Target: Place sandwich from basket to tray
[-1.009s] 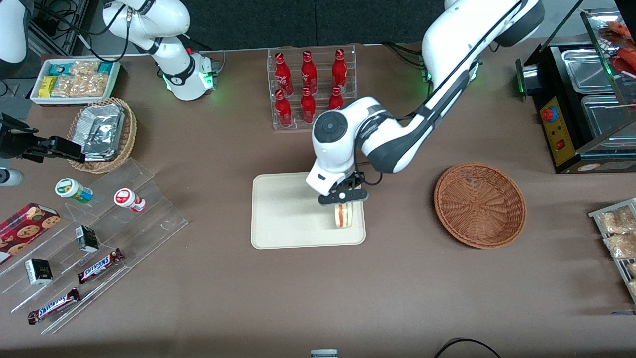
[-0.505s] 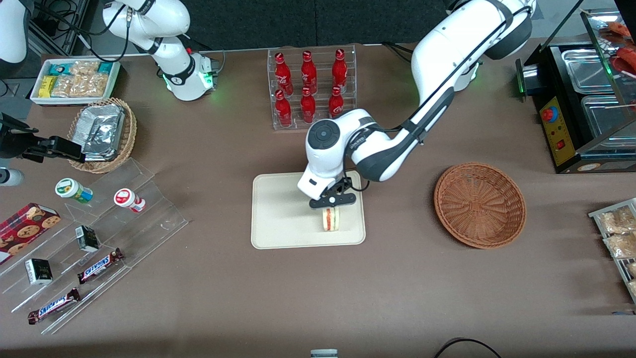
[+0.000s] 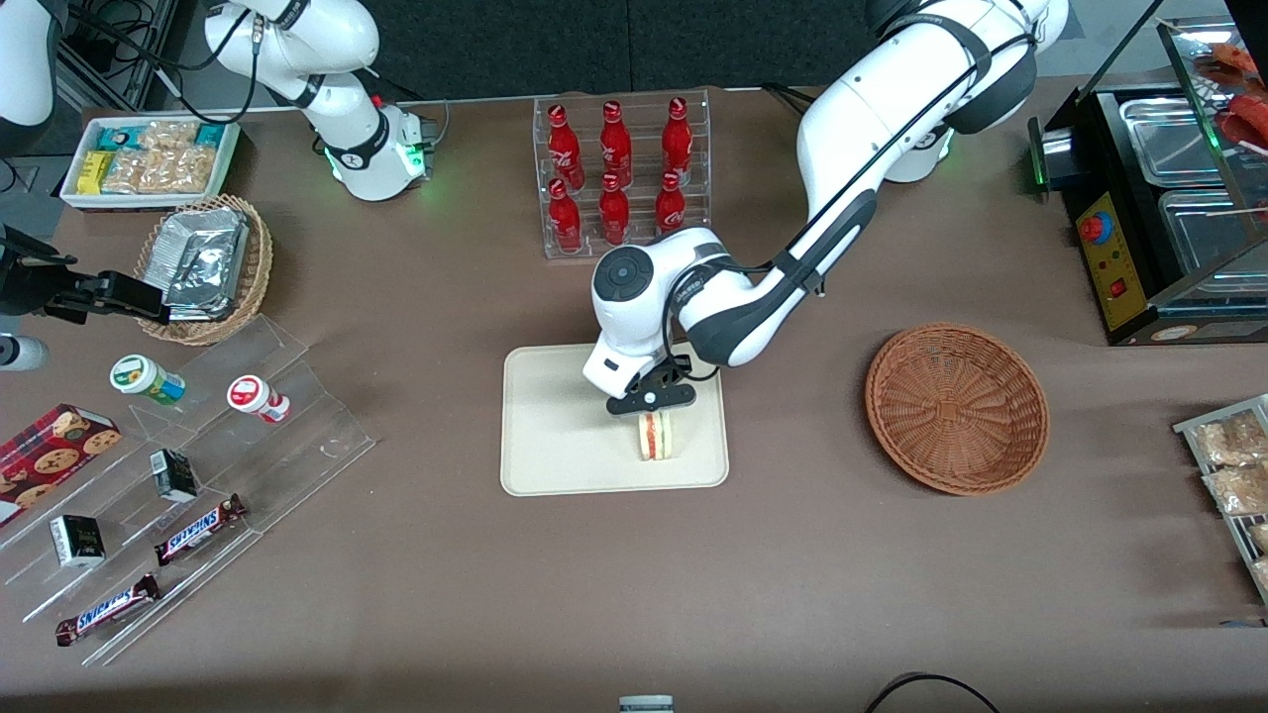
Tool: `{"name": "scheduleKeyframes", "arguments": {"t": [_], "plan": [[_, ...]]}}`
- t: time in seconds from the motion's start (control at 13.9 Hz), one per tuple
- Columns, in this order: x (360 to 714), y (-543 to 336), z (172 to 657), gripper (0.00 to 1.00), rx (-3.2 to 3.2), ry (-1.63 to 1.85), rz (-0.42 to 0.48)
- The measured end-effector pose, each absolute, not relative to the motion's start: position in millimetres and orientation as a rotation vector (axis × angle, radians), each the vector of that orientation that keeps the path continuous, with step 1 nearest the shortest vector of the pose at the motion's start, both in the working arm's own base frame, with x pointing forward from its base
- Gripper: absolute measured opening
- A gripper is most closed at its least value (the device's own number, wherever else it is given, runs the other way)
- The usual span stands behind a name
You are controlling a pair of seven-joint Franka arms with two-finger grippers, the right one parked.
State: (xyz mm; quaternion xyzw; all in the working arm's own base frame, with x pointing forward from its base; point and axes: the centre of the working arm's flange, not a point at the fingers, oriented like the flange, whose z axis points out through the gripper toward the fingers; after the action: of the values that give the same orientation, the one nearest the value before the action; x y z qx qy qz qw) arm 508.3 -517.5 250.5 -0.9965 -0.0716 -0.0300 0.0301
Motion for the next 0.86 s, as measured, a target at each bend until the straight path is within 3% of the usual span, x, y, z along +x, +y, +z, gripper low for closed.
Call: {"name": "scheduleKeyframes", "arguments": {"t": [0.36,0.58,0.86], "plan": [[516,-517,259,0.72,-3.088,-0.244,-0.117],[537,-507,302,0.99,-3.112,-0.362,-0.159],[568,-440,425,1.0,-3.067,-0.635,-0.174]]}}
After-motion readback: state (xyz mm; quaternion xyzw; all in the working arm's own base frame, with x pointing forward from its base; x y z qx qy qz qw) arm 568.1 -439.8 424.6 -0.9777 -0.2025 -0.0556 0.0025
